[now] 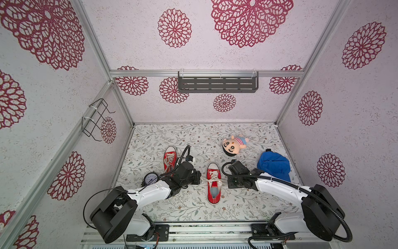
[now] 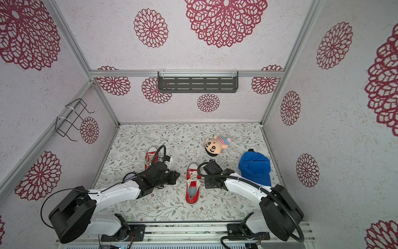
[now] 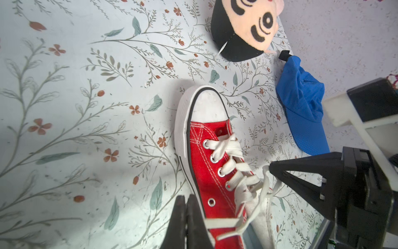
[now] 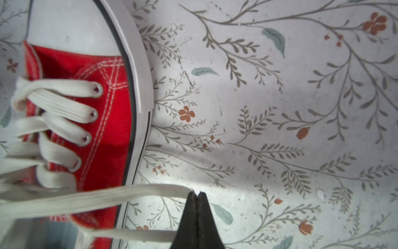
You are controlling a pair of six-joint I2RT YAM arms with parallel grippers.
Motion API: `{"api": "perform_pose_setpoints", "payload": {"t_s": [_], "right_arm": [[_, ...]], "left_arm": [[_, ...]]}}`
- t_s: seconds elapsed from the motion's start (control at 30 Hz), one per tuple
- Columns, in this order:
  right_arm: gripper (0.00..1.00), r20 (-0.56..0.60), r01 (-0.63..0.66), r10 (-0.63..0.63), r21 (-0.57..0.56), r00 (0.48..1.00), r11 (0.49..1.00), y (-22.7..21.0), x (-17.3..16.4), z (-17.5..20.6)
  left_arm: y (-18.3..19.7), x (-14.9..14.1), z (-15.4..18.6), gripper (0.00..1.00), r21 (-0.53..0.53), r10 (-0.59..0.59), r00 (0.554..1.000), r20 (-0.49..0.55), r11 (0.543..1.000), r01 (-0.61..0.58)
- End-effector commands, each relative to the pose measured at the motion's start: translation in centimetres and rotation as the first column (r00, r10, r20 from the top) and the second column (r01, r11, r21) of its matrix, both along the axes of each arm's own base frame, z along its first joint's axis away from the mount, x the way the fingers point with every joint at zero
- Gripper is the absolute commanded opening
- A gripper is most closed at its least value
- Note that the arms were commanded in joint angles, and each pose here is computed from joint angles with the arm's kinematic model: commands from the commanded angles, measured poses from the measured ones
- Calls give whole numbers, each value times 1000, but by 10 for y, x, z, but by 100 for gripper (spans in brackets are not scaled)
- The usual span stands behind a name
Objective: Remove the insole from the shoe
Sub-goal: Untie the shoelace on the shoe, then pick up the shoe at the center of the board.
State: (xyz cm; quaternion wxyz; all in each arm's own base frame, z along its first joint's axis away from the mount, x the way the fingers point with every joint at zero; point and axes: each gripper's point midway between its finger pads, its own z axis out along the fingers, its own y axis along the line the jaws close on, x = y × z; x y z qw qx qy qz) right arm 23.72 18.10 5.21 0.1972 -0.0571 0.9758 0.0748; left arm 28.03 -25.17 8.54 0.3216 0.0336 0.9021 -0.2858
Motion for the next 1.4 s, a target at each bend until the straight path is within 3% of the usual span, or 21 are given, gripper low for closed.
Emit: {"api": "perform_pose_setpoints", "payload": {"t_s": [0.0, 0.2, 0.3, 0.37, 0.43, 0.5, 0.63, 0.7, 0.87, 1.07, 1.2, 1.37], "right_arm": [[0, -45, 53, -60, -156, 997, 986, -33, -11, -17], [0, -47, 55, -66, -208, 997, 977, -40, -9, -20], [0, -20, 52, -55, -141, 998, 989, -28, -3, -12], [0, 16, 48, -47, -59, 999, 997, -17, 3, -3], [13, 59, 44, -46, 29, 997, 999, -7, 9, 9], [27, 101, 42, -53, 108, 993, 993, -2, 13, 24], [53, 190, 36, -63, 145, 980, 989, -11, 18, 57], [62, 220, 0, -34, 152, 975, 988, -10, 16, 71], [84, 195, -136, 80, 289, 977, 948, 28, -6, 83], [87, 105, -137, 103, 388, 989, 911, 66, -27, 59], [87, 29, -114, 111, 343, 993, 932, 72, -35, 34], [77, -60, -67, 81, 211, 995, 975, 60, -38, 3]], "left_arm": [[17, 6, -6, 1, 46, 59, 998, -4, 997, -58], [32, 7, -25, 0, 85, 124, 990, -62, 989, -119], [30, 8, -28, 0, 68, 115, 990, -77, 992, -110], [24, 7, -27, 6, 41, 92, 992, -83, 995, -88], [18, 6, -23, 16, 9, 67, 995, -80, 998, -66], [15, 4, -16, 33, -23, 51, 996, -68, 998, -53], [21, 0, 6, 59, -55, 62, 998, -23, 996, -63], [24, -6, 17, 64, -71, 56, 998, -8, 996, -56], [2, -41, 30, 80, -113, -68, 997, -34, 992, 64], [-36, -74, 10, 83, -55, -171, 975, -139, 985, 165], [-47, -77, -15, 82, 19, -176, 961, -212, 983, 184], [-48, -77, -43, 78, 111, -138, 943, -304, 978, 179]]}}
